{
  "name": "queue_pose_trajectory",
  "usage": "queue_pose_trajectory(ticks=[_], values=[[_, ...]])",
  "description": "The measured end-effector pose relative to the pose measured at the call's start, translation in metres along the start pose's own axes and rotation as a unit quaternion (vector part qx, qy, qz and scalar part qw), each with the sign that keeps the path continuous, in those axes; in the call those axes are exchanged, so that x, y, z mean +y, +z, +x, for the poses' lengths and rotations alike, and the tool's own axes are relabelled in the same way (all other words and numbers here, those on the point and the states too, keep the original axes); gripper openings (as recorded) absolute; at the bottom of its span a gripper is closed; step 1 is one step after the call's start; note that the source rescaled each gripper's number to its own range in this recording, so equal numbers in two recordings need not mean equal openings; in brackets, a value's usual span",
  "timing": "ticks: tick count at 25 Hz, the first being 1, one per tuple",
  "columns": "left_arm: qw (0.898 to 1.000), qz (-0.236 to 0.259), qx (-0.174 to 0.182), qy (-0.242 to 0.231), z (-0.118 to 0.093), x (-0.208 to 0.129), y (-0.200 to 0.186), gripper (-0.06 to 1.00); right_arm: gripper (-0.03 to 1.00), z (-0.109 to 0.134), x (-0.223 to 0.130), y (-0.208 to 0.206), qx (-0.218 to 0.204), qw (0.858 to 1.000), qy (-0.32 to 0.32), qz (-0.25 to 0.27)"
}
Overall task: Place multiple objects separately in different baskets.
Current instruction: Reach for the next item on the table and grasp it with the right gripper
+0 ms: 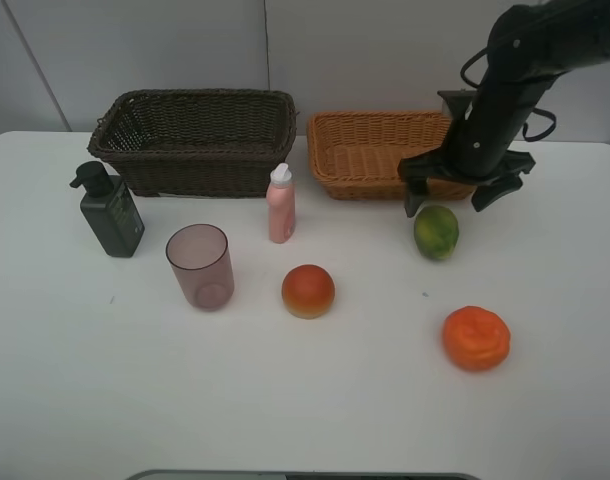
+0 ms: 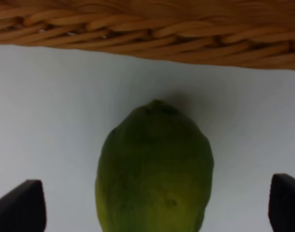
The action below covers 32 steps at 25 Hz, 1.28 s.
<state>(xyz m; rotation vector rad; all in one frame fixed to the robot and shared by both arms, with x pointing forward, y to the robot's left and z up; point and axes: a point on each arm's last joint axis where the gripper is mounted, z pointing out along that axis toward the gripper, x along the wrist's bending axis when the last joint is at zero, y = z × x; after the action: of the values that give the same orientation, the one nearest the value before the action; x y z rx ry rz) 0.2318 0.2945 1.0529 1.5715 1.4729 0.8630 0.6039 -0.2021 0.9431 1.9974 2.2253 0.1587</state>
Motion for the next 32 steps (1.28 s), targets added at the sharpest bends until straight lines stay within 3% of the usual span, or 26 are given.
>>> queue_pose_trajectory(ticks=[28, 30, 32], values=[[1.000, 0.000, 0.000, 0.000, 0.000, 0.000, 0.000, 1.00, 0.91, 0.011, -0.011, 0.060, -0.001, 1.000, 0.006, 0.021], [1.000, 0.000, 0.000, 0.000, 0.000, 0.000, 0.000, 1.00, 0.83, 0.011, -0.011, 0.061, -0.002, 1.000, 0.005, 0.022], [1.000, 0.000, 0.000, 0.000, 0.000, 0.000, 0.000, 1.00, 0.58, 0.010, -0.011, 0.061, -0.004, 1.000, 0.003, 0.022]])
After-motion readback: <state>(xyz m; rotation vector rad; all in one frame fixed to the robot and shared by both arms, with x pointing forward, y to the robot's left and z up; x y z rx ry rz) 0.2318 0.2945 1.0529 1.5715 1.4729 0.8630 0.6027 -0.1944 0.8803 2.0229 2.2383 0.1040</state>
